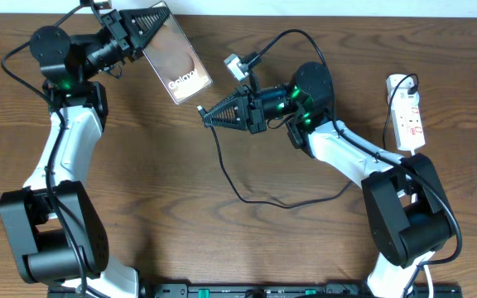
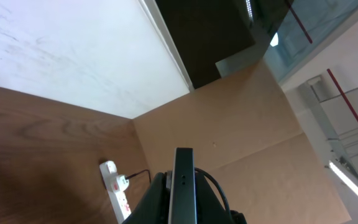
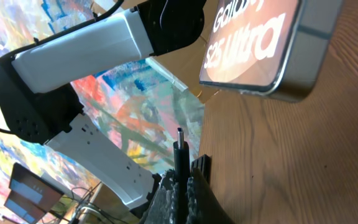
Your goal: Plug charger to phone and switch on socket
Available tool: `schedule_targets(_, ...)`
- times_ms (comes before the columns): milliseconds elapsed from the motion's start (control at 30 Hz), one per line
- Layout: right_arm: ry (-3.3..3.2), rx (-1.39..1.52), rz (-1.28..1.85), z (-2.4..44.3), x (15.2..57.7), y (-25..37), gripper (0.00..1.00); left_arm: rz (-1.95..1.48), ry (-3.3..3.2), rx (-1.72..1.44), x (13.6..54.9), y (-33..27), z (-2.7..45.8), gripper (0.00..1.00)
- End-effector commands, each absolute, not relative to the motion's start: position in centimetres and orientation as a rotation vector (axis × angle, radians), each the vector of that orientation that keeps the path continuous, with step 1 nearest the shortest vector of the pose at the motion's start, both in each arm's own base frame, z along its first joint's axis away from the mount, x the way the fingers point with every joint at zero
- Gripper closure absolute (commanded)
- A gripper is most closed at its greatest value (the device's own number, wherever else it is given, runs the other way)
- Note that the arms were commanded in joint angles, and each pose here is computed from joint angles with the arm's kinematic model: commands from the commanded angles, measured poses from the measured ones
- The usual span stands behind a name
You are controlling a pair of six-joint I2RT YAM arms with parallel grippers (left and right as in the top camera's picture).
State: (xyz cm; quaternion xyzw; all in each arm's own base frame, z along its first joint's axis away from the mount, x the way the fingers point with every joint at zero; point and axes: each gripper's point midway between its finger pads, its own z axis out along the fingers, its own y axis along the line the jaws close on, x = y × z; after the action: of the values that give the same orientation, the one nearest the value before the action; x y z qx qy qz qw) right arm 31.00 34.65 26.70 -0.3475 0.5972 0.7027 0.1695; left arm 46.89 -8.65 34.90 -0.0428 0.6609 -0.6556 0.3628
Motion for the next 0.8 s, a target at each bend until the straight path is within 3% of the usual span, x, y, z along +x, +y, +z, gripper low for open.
schedule_targets(0,1.702,-0.943,1.993,27.0,31.5,34.9,0.99,-1.676,1.671,-0.087,46.5,-8.5,36.5,0.92)
schedule_targets(767,1.743,-0.829,2.010,27.3,32.5,35.1,0.99,-1.723,1.720,-0.041,45.5,-9.2,36.2,0.92)
